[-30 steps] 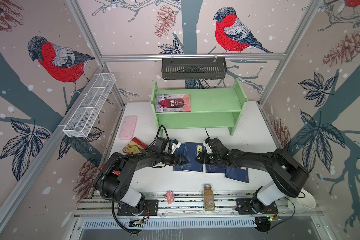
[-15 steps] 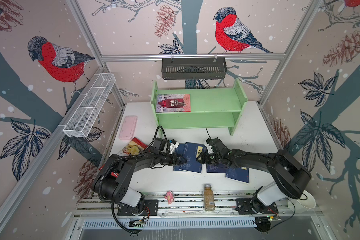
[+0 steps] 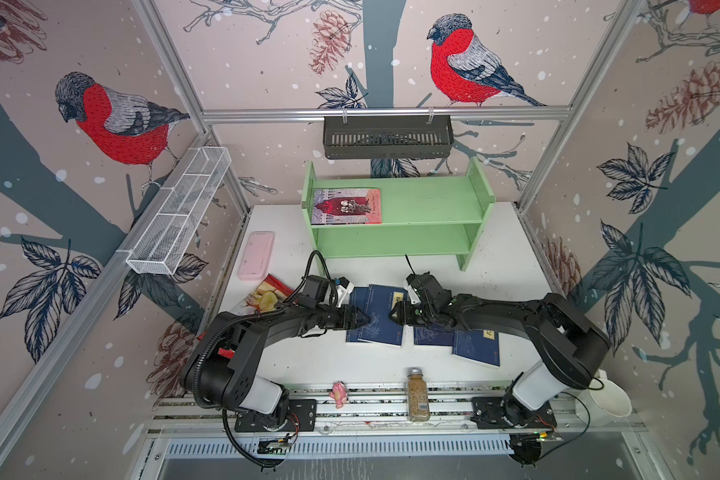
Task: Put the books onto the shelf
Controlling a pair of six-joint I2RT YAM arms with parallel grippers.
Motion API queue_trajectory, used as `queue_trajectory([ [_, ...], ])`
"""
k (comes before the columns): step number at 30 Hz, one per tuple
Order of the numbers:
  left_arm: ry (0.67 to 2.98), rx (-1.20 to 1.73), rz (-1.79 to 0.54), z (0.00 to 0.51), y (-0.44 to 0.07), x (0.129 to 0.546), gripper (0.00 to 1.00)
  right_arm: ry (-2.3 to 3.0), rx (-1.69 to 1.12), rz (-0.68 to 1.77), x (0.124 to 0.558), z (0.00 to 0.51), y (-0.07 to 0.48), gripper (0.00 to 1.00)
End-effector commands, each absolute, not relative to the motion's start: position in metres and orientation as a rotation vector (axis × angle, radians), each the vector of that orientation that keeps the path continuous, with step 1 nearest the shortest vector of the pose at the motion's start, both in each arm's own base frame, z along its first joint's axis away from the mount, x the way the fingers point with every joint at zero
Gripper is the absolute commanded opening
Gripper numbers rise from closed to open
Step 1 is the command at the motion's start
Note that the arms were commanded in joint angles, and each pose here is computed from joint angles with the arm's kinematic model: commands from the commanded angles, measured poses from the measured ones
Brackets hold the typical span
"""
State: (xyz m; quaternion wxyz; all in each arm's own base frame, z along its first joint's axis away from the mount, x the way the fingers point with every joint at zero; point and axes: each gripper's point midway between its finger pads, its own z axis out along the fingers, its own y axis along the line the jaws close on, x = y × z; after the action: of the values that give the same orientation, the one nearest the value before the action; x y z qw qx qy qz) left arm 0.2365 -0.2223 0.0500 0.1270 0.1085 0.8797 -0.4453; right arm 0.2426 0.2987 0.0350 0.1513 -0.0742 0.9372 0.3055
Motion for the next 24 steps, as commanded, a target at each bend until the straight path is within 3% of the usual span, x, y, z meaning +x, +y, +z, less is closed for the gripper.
queue_trajectory([
  [1,2.595,0.306,-1.278,0.042,-0.22,0.235,0.74,2.711,-0.271,0.831,0.238,0.03,0.3,0.63],
  [20,2.479,0.316,-1.614,0.079,-0.241,0.228,0.75,2.719,-0.255,0.792,0.241,0.025,0.301,0.67],
  [24,2.511,0.272,-1.571,0.073,-0.238,0.229,0.75,2.722,-0.246,0.787,0.24,0.024,0.299,0.68],
])
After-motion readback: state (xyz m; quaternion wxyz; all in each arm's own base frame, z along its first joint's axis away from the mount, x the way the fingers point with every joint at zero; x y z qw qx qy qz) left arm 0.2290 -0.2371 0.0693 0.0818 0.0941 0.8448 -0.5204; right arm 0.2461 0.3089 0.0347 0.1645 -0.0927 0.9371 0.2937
